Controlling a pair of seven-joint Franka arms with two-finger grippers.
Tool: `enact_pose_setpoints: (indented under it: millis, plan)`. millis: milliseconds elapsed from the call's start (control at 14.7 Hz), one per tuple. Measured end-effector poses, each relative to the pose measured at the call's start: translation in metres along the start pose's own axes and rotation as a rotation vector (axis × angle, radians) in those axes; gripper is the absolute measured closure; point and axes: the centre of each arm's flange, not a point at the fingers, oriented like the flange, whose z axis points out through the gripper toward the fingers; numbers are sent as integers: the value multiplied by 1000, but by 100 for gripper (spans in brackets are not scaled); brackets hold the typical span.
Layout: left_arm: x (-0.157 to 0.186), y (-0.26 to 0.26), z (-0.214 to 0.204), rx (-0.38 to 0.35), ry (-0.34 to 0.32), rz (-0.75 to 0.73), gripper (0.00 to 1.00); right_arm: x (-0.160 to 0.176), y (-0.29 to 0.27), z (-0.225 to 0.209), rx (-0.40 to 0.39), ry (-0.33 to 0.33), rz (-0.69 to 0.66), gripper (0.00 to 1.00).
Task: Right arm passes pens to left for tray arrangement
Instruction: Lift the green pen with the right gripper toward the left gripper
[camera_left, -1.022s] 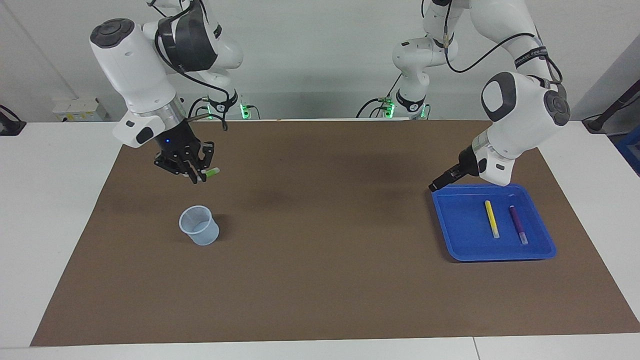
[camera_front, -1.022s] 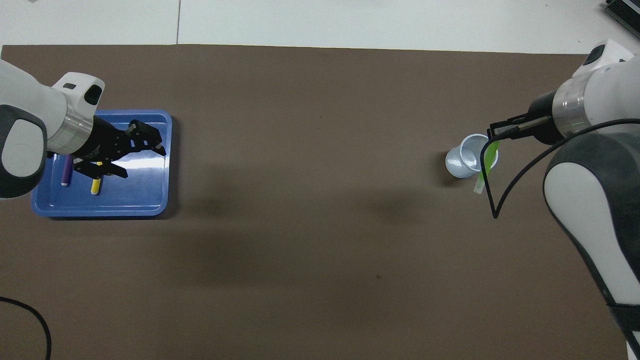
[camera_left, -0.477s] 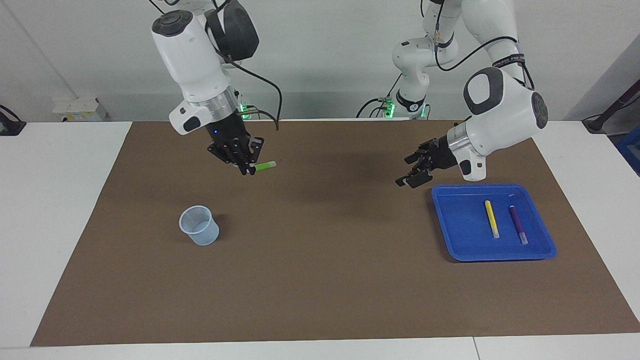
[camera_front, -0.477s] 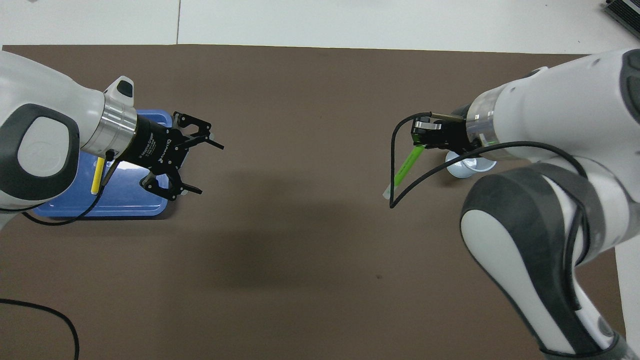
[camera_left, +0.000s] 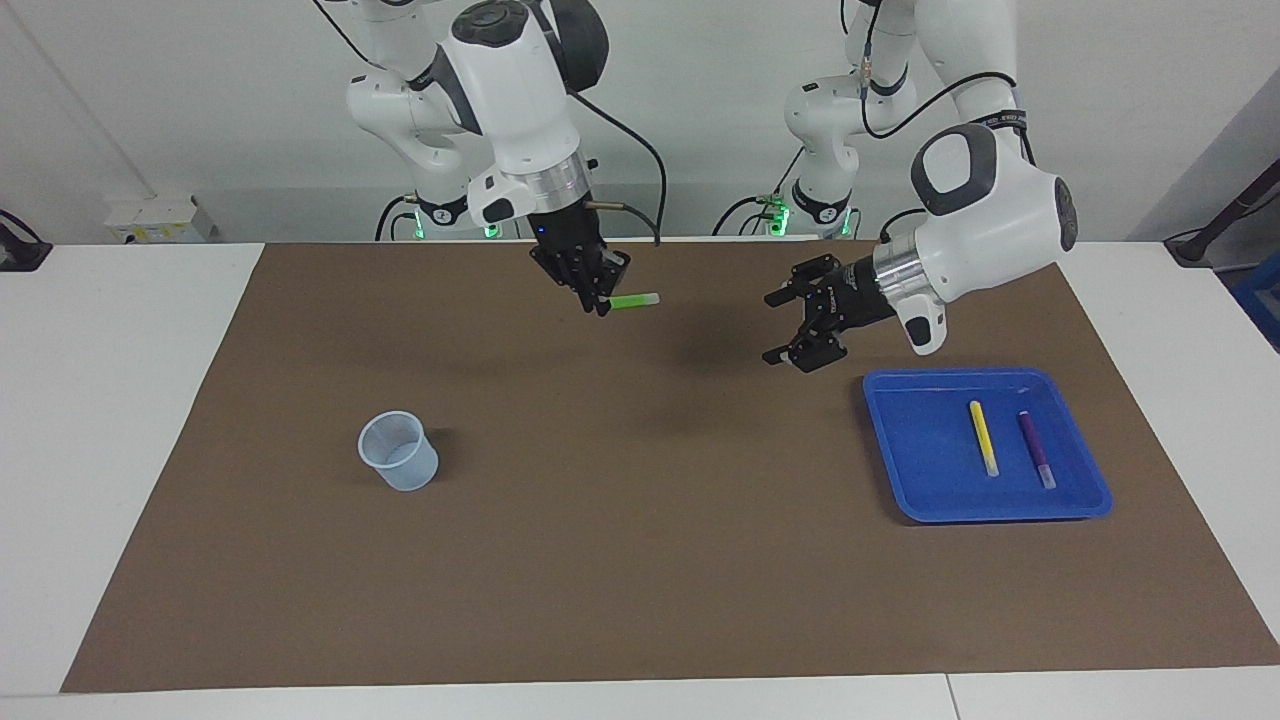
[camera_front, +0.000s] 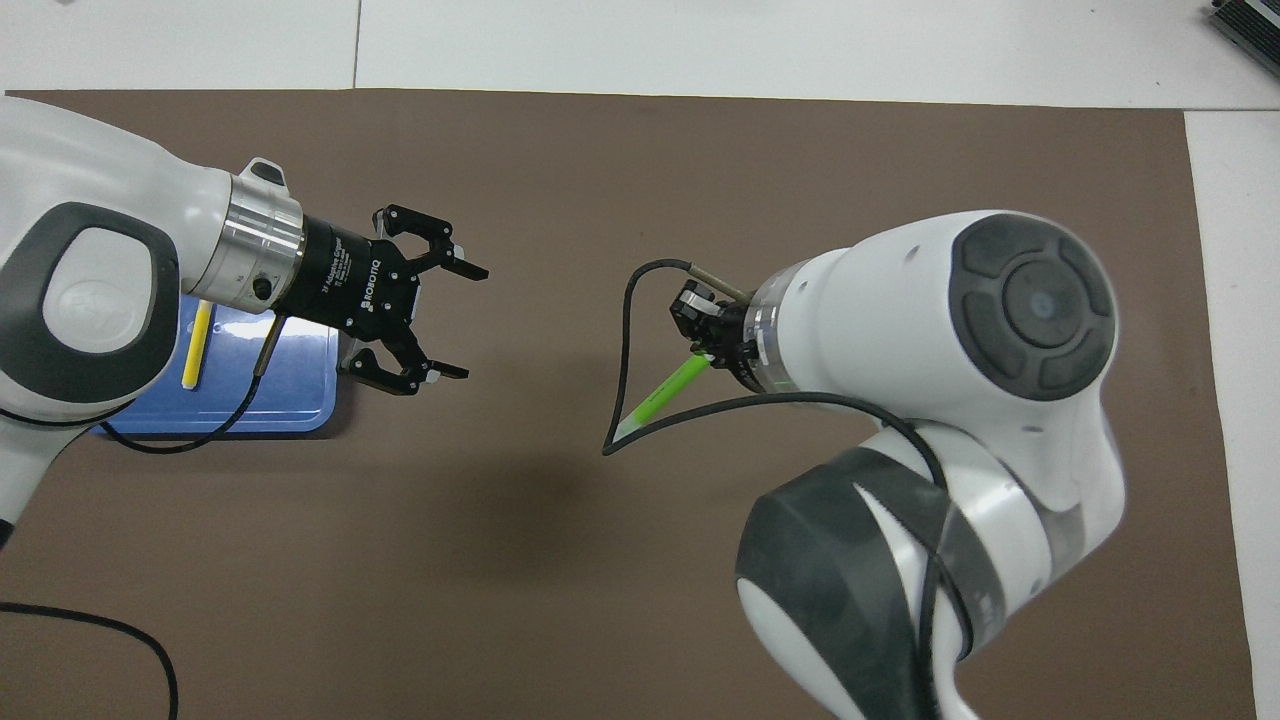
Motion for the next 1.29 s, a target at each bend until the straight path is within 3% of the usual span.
enact_pose_setpoints:
  millis: [273, 749, 1090, 1294]
  plan:
    - [-21, 0, 9, -12, 0, -117, 1, -24, -8, -1, -10, 30, 131, 82]
    - [-76, -29, 34, 11, 27, -167, 3, -22, -8, -1, 3, 40, 224, 82]
    - [-79, -55, 53, 15, 65, -165, 3, -12, -7, -5, 3, 117, 196, 82]
    - [-82, -61, 57, -24, 74, -159, 4, 1, -12, -24, 60, 128, 315, 82]
